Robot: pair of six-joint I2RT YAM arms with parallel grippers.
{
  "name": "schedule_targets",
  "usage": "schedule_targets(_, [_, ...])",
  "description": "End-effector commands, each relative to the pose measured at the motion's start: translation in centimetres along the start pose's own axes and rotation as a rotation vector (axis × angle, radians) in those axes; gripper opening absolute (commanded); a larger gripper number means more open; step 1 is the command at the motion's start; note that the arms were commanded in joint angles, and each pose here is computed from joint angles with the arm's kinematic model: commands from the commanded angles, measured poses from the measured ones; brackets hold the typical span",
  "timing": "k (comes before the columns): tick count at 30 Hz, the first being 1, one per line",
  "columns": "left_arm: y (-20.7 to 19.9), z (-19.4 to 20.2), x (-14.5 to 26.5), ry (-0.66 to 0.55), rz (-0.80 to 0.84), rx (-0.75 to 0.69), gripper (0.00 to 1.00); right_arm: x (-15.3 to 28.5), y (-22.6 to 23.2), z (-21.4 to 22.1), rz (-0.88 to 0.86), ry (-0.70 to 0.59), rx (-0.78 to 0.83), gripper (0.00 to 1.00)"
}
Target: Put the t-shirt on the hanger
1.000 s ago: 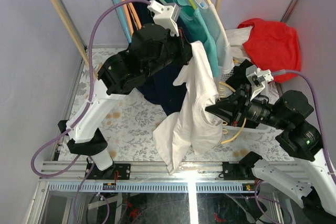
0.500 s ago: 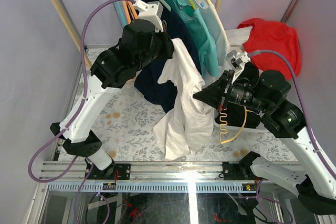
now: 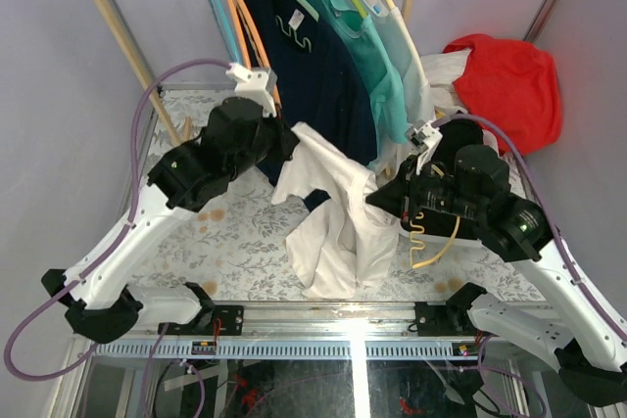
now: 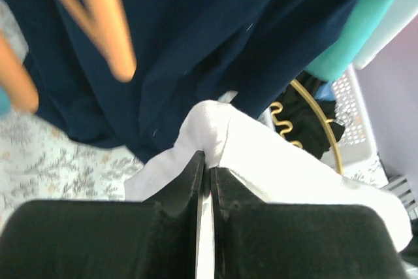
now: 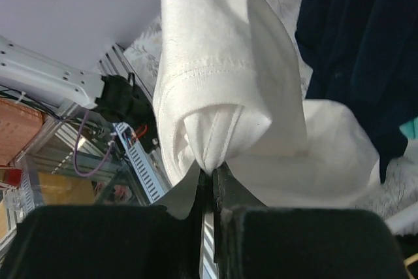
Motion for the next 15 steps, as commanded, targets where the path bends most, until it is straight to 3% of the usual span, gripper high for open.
schedule_targets(1, [1.6, 2.2, -0.6, -0.046, -0.016, 0.083, 0.03, -0.3, -1.4, 3.2, 0.071, 0.136, -0.05, 0.0])
schedule_targets(9, [6.2, 7.5, -5.2, 0.028, -0.245, 0.021, 0.1, -4.7, -4.7, 7.4, 0.114, 0.343, -0.153, 0.0])
schedule_targets(15, [8.5, 7.7, -6.9, 0.02, -0.322, 0.021, 0.35, -7.5, -6.5, 8.4, 0.156, 0.384, -0.174, 0.0])
Point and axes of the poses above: each gripper's point midway between its finger pads, its own x axis back along the fingers, its own y axis along the line the jaws close on, z = x × y, the point moved 7 cm from there along x, back along the fingers, and after that the axes turned 2 degrees about x, right-handed, at the moved point
